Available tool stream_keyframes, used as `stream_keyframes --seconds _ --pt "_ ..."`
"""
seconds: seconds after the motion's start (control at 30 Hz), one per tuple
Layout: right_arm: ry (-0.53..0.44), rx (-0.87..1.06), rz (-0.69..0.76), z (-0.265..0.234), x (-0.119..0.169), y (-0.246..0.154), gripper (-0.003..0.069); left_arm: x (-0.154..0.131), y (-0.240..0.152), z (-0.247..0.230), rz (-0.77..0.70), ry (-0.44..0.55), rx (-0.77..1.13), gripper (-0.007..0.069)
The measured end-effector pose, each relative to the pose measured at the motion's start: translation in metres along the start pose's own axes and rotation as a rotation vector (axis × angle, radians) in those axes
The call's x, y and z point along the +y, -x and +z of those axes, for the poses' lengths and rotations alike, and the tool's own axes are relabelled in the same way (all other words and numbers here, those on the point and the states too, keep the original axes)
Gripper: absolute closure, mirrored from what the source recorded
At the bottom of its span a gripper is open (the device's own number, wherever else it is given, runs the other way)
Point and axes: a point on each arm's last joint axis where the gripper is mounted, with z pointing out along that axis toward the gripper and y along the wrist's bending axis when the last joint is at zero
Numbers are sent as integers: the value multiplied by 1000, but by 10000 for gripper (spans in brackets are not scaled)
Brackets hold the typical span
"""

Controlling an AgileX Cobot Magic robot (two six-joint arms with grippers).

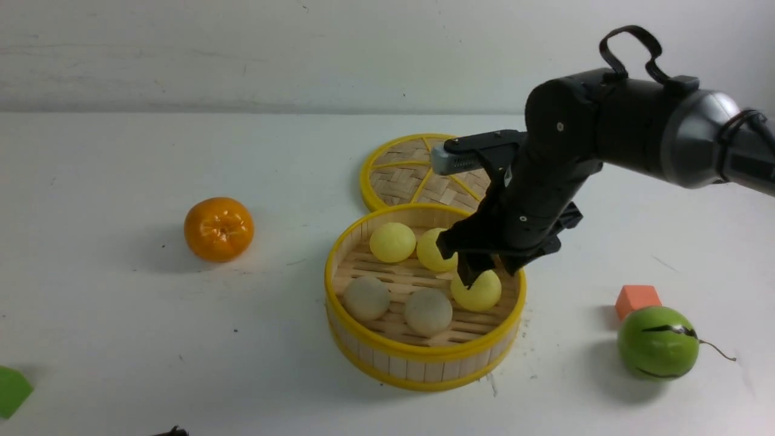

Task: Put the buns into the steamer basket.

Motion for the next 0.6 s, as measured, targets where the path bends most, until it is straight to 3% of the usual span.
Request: stream_keyframes --seconds 0.17,0.3,0.43,0.5,0.6 --pt "19 -36 11 -80 6 -24 240 0 0 0 0 0 0 547" --pt "33 -91 72 -144 8 -86 437 0 0 0 0 0 0 547" --pt "60 -138 111 -169 8 -145 601 0 0 0 1 0 0 547" --pt "74 -183 131 -178 4 -174 652 0 0 0 2 0 0 547" --pt "71 -236 148 -180 -5 -211 672 0 0 0 2 0 0 547"
